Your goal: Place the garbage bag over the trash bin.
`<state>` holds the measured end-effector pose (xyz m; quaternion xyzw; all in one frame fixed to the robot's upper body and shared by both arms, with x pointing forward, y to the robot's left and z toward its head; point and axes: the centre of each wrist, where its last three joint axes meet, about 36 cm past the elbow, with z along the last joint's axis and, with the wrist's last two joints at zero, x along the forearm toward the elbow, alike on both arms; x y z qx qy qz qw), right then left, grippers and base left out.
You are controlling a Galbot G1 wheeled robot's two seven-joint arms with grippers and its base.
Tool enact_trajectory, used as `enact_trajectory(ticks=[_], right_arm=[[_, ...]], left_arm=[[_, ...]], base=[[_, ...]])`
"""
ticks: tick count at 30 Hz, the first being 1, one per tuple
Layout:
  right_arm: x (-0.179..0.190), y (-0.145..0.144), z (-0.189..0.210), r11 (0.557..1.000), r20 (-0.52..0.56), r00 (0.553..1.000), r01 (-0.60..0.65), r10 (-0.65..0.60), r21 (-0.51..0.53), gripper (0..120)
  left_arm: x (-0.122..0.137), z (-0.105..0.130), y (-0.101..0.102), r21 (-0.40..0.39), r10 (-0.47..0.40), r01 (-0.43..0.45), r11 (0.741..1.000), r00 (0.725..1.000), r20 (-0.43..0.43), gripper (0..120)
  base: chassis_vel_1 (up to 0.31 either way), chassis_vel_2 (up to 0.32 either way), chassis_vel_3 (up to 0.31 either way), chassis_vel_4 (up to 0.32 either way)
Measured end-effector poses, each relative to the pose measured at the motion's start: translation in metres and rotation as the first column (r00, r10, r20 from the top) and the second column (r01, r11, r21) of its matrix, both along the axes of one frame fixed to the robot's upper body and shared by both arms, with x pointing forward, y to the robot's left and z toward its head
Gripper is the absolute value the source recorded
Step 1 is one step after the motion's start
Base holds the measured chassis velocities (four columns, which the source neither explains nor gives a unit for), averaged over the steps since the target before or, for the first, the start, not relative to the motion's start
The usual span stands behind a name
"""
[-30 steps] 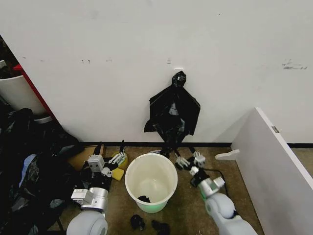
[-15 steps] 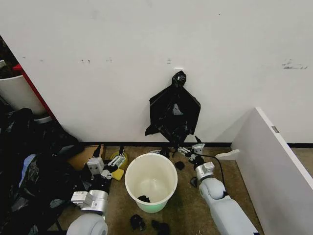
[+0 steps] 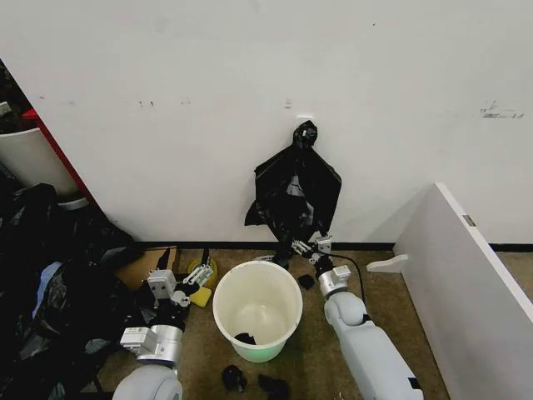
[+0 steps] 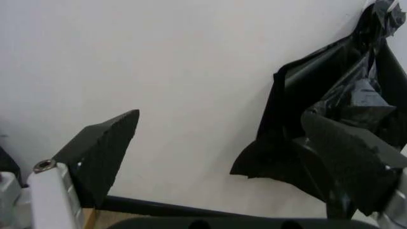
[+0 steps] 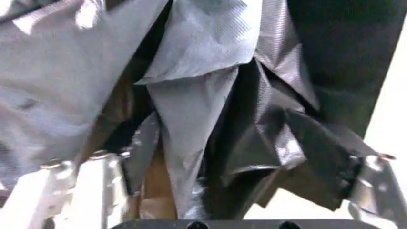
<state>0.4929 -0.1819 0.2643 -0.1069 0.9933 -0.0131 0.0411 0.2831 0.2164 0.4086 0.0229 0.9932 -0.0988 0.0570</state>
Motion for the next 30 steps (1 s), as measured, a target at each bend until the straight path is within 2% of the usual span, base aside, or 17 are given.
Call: enact_trajectory(ticks=[1,5,7,9,13,14,18,24,27,28,30], right_arm=[[0.001,0.001,0.0,1.0,0.0,1.0,0.011,-0.011,-0.009,63],[0.001,0.001,0.0,0.999,0.001,1.0,0.029,-0.029,-0.022,48],[0.001,0.0,0.0,0.999,0.001,0.999,0.032,-0.032,-0.023,45],[0.0,-0.001,0.001,0.999,0.002,0.999,0.04,-0.04,-0.017,35],[-0.007,-0.003,0.008,0.996,0.001,0.999,0.05,-0.05,0.078,19],[-0.007,-0.003,0.008,0.996,0.001,0.999,0.05,-0.05,0.078,19],[-0.021,-0.003,0.024,0.979,0.004,0.999,0.04,-0.041,0.202,2],[-0.035,-0.01,0.048,0.957,0.056,0.998,-0.009,-0.008,0.289,0],[-0.04,-0.014,0.056,0.949,0.072,0.997,-0.03,0.007,0.315,0],[-0.04,-0.014,0.056,0.949,0.072,0.997,-0.03,0.007,0.315,0],[-0.045,-0.016,0.06,0.939,0.09,0.996,-0.053,0.024,0.34,0]], left_arm=[[0.001,0.0,0.0,-0.002,-0.002,0.002,1.0,1.0,0.002,100],[0.006,0.003,-0.001,-0.01,-0.008,0.008,1.0,1.0,0.011,100],[0.008,0.004,-0.002,-0.013,-0.011,0.011,1.0,1.0,0.012,100],[0.011,0.007,-0.002,-0.014,-0.019,0.019,1.0,1.0,0.018,100],[0.021,0.01,0.001,-0.014,-0.036,0.036,0.999,0.999,0.029,100],[0.021,0.01,0.001,-0.014,-0.036,0.036,0.999,0.999,0.029,100],[0.037,0.006,0.009,0.003,-0.073,0.073,0.997,0.996,0.044,100],[0.063,0.009,0.025,0.077,-0.158,0.151,0.985,0.983,0.09,100],[0.084,0.01,0.042,0.15,-0.21,0.192,0.97,0.971,0.112,100],[0.084,0.01,0.042,0.15,-0.21,0.192,0.97,0.971,0.112,100],[0.101,0.01,0.054,0.212,-0.259,0.226,0.951,0.955,0.142,100]], base=[[0.0,0.0,0.0,0.0],[0.0,0.0,0.0,0.0],[0.0,0.0,0.0,0.0],[0.0,0.0,0.0,0.0],[0.0,0.0,0.0,0.0],[0.0,0.0,0.0,0.0],[0.0,0.0,0.0,0.0],[0.0,0.0,0.0,0.0],[0.0,0.0,0.0,0.0],[0.0,0.0,0.0,0.0],[0.0,0.0,0.0,0.0]])
